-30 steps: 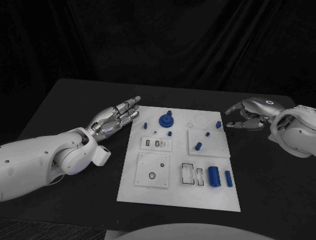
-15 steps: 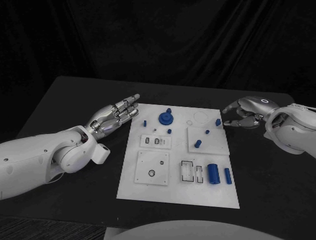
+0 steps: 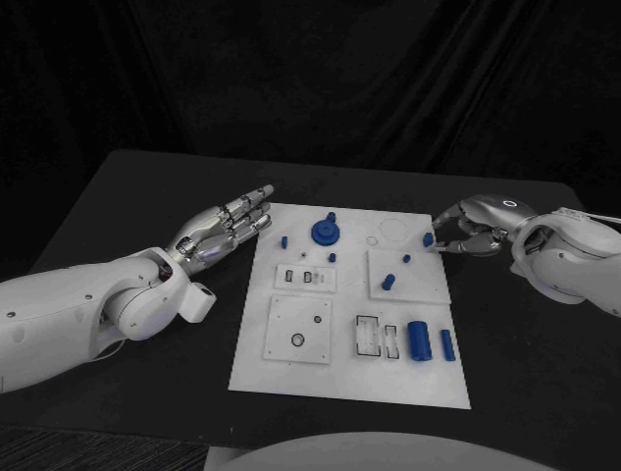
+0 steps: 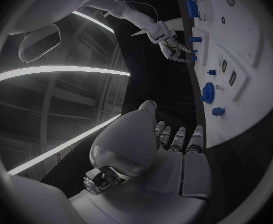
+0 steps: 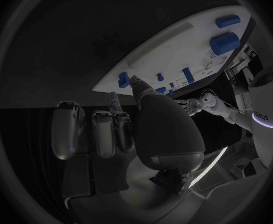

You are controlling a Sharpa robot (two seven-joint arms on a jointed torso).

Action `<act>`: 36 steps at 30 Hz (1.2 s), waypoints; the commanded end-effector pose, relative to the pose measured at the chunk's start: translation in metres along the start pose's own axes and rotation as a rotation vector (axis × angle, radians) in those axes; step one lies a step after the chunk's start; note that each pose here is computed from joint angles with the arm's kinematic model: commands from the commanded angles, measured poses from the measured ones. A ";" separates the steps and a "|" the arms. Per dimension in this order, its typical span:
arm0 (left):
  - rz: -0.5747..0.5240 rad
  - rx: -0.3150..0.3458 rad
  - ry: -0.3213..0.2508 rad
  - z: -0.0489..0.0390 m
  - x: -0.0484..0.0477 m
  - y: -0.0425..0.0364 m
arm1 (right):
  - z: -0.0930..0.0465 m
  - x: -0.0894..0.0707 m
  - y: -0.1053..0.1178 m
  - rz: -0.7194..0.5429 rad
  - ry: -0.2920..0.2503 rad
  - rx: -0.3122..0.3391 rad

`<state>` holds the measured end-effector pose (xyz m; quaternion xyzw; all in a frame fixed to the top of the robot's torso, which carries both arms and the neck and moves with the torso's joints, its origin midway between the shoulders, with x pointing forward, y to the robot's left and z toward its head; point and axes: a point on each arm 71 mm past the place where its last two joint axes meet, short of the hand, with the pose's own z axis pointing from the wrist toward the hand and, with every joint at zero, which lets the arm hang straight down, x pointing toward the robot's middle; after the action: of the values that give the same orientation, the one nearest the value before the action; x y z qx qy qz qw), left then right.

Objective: Assemble the parts on the task board

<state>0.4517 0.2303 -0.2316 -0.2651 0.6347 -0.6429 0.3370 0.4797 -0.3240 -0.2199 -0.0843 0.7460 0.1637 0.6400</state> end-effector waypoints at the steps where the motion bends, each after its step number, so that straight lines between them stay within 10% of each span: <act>1: -0.004 0.019 0.004 -0.0001 0.0011 -0.0009 | 0.002 0.001 0.001 -0.002 -0.003 -0.007; 36: -0.010 0.012 0.012 -0.0010 0.0014 0.0000 | 0.016 0.012 0.005 -0.012 0.028 -0.019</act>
<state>0.4511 0.2316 -0.2325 -0.2662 0.6354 -0.6422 0.3362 0.4916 -0.3116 -0.2306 -0.0959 0.7497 0.1668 0.6331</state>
